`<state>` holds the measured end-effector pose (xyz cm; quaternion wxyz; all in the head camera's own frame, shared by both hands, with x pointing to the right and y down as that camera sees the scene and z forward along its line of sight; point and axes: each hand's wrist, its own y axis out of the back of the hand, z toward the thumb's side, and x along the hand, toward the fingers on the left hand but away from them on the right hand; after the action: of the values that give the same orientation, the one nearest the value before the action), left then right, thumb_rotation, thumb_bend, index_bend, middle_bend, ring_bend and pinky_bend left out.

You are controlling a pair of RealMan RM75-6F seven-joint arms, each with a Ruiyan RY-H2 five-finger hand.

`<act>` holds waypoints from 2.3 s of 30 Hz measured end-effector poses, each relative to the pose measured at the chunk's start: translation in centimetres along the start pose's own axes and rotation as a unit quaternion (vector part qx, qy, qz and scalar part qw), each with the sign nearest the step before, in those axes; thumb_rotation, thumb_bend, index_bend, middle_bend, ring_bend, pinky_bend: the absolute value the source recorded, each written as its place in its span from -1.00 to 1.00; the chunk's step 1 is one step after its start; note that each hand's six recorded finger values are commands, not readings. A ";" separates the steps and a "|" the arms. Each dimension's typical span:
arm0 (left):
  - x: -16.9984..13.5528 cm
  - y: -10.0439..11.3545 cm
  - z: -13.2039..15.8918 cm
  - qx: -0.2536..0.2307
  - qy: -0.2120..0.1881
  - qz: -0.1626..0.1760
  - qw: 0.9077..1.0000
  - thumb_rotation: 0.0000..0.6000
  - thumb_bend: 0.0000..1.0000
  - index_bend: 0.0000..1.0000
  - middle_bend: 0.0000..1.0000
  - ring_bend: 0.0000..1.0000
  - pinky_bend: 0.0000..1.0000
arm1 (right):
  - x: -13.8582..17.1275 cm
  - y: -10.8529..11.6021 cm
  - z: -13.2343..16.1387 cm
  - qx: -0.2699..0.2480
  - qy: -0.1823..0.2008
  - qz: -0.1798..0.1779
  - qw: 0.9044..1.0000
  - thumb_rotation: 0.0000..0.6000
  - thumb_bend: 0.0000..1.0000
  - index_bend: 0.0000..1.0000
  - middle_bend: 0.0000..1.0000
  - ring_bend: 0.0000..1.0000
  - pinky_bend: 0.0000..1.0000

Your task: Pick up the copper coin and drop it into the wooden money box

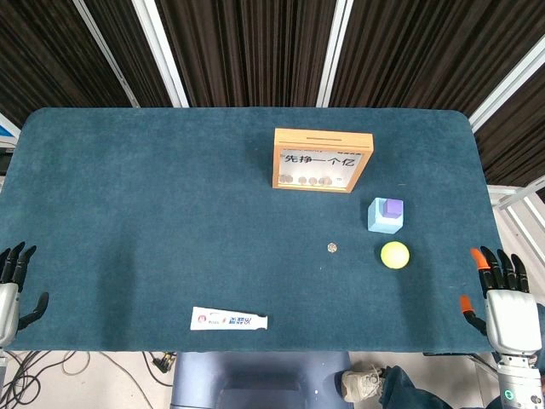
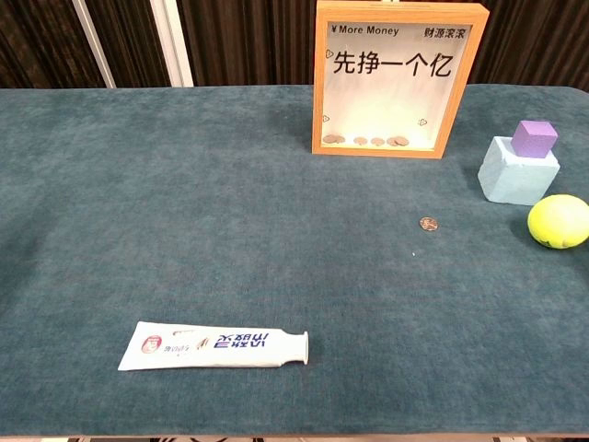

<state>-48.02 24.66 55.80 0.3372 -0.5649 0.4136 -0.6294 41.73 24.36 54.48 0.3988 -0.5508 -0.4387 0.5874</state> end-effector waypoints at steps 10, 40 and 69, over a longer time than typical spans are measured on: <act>0.0 0.0 0.0 0.000 0.000 0.000 1.000 1.00 -0.28 -0.83 -1.00 -1.00 -1.00 | 0.0 0.0 0.0 0.000 -0.001 0.000 1.000 1.00 -0.14 -0.81 -0.79 -0.97 -1.00; 0.0 -0.1 0.0 0.000 0.002 -0.003 1.000 1.00 -0.28 -0.83 -1.00 -1.00 -1.00 | -4.1 -1.8 5.4 -0.026 0.085 0.067 0.994 1.00 -0.14 -0.81 -0.79 -0.97 -1.00; 0.1 -0.2 -0.1 -0.010 0.003 -0.016 1.000 1.00 -0.28 -0.83 -1.00 -1.00 -1.00 | -10.1 -8.6 14.9 -0.006 0.147 0.146 0.978 1.00 -0.14 -0.66 -0.79 -0.84 -0.43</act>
<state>-48.11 24.71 56.01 0.3204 -0.5724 0.4122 -0.6323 27.55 16.18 65.79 0.3654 -0.6917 -0.2935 0.5494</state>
